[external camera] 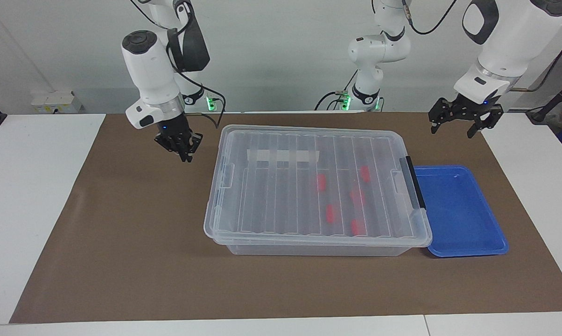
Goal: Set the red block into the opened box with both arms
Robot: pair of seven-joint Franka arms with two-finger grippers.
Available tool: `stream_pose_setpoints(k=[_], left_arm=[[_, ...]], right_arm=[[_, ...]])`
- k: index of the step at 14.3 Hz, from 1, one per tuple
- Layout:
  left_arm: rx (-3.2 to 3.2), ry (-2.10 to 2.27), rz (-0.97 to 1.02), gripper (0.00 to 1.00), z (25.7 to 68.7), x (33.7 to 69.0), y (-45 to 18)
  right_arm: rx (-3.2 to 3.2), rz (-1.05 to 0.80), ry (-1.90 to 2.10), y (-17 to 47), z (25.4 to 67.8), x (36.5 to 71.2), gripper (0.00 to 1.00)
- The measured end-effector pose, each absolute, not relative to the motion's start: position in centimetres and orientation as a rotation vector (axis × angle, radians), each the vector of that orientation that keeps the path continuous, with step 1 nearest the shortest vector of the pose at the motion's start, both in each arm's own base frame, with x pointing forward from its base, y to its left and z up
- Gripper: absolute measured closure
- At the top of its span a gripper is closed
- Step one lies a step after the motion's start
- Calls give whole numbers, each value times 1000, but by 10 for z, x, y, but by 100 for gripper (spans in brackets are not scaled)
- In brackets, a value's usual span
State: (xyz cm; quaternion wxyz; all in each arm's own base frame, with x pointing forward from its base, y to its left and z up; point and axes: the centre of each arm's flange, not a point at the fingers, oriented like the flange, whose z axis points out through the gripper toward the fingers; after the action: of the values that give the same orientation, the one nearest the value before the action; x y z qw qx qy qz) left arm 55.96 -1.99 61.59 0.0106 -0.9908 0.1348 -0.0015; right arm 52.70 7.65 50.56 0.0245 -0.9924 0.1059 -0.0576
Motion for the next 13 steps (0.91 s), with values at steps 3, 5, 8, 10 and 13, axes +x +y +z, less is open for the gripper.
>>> stream_pose_setpoints(k=[3,5,8,10,13], left_arm=[[-3092,419,-11,0,618,559,-19],[-3092,416,-11,0,618,559,-19],[-3092,413,-11,0,618,559,-17],[-3092,413,-12,0,618,559,-17],[-3092,413,-13,0,619,558,-17]], right_arm=[[-3062,-171,443,36,527,526,37],[-3062,-147,487,15,554,526,15],[-3065,-137,498,4,591,529,0],[-3077,-106,495,4,615,536,0],[-3100,-75,496,3,642,545,0]])
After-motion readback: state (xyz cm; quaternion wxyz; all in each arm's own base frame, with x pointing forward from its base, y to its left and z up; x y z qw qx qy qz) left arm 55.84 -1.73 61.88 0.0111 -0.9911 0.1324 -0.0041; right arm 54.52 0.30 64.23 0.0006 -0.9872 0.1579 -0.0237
